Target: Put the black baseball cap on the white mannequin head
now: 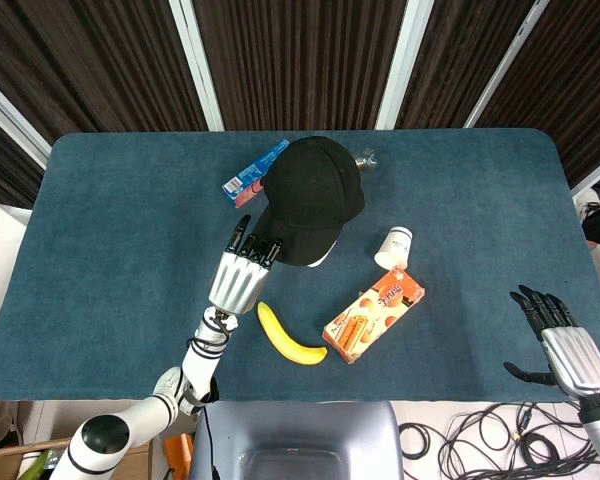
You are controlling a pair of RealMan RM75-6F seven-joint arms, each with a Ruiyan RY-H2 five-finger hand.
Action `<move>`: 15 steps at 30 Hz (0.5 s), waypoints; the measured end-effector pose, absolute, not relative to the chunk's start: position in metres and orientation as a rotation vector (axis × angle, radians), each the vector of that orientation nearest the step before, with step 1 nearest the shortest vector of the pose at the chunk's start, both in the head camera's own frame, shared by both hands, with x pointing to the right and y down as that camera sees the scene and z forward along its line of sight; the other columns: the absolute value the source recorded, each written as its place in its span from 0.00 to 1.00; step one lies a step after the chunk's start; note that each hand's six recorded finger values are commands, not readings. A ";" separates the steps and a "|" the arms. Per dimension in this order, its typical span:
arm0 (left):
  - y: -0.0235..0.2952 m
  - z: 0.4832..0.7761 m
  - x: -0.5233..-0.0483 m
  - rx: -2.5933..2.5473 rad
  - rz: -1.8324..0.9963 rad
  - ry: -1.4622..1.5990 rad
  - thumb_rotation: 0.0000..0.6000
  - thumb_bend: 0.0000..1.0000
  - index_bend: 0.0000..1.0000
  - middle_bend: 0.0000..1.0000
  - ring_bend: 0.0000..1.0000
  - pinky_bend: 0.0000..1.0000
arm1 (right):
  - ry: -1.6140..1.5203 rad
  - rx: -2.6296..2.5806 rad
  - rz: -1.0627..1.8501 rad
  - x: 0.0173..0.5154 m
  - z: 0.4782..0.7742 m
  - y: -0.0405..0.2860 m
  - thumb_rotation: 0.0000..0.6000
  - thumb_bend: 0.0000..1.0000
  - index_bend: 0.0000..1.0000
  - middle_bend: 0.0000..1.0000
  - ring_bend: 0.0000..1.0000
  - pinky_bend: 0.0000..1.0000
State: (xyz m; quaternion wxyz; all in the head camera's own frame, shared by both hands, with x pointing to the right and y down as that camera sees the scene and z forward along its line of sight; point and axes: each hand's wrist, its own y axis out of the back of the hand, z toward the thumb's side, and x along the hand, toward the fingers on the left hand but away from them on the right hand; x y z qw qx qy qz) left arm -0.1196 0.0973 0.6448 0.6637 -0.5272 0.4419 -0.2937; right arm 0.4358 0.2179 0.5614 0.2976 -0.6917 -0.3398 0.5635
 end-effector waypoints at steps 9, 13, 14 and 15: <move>0.102 0.647 -0.120 -1.223 -0.673 0.986 1.00 0.34 0.12 0.18 0.20 0.26 | -0.904 -1.836 1.500 0.437 0.561 0.218 1.00 0.09 0.00 0.00 0.00 0.00; 0.105 0.646 -0.119 -1.227 -0.667 0.976 1.00 0.33 0.07 0.09 0.12 0.24 | -0.901 -1.836 1.501 0.436 0.562 0.218 1.00 0.09 0.00 0.00 0.00 0.00; 0.105 0.647 -0.119 -1.229 -0.669 0.975 1.00 0.33 0.06 0.08 0.10 0.24 | -0.900 -1.836 1.502 0.436 0.562 0.218 1.00 0.09 0.00 0.00 0.00 0.00; 0.105 0.646 -0.119 -1.230 -0.672 0.972 1.00 0.32 0.05 0.06 0.08 0.23 | -0.900 -1.836 1.502 0.436 0.562 0.218 1.00 0.09 0.00 0.00 0.00 0.00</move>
